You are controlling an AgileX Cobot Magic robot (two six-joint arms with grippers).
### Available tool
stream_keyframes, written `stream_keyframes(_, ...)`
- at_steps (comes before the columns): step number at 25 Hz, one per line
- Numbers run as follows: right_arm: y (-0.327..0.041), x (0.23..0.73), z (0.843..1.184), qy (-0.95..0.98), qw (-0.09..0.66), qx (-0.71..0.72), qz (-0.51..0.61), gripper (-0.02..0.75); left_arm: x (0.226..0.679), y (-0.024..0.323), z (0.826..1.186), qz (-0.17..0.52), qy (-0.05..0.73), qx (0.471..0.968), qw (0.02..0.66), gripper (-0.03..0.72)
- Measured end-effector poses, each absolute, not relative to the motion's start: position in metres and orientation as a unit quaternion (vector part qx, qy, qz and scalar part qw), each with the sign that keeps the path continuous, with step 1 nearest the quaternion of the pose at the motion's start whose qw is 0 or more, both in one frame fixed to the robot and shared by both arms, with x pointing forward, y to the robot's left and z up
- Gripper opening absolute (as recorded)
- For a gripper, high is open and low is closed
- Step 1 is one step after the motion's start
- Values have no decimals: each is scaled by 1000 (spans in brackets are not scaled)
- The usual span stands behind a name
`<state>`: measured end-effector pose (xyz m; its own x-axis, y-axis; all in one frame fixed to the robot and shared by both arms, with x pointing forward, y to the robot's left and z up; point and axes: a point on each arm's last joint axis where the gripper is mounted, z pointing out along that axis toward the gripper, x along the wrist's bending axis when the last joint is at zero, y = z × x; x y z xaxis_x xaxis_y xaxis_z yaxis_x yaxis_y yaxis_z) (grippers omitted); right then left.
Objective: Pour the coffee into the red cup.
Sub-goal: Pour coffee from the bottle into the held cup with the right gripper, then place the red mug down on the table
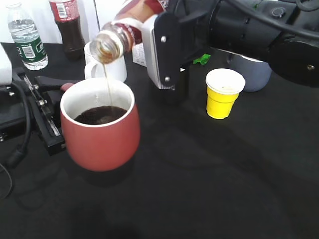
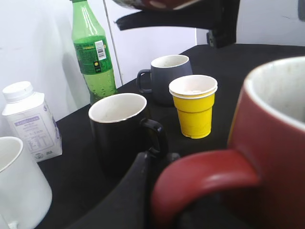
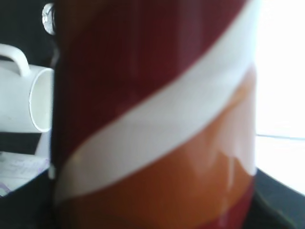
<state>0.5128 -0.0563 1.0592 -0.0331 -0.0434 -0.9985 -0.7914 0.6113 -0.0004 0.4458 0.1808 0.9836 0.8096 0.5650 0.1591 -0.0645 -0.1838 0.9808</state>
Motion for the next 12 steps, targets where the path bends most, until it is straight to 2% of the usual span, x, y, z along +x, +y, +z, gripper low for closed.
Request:
stream_keyframes(7, -57, 514, 1059, 693, 569, -215, 389, 531, 450, 184, 986, 267, 205, 708, 621, 65)
stream_keyframes(9, -57, 514, 1059, 714, 514, -124, 459, 531, 451, 185, 986, 268, 210, 707, 620, 65)
stream_keyframes(12, -57, 514, 1059, 723, 381, 63, 573, 531, 454, 187, 986, 275, 233, 697, 620, 65)
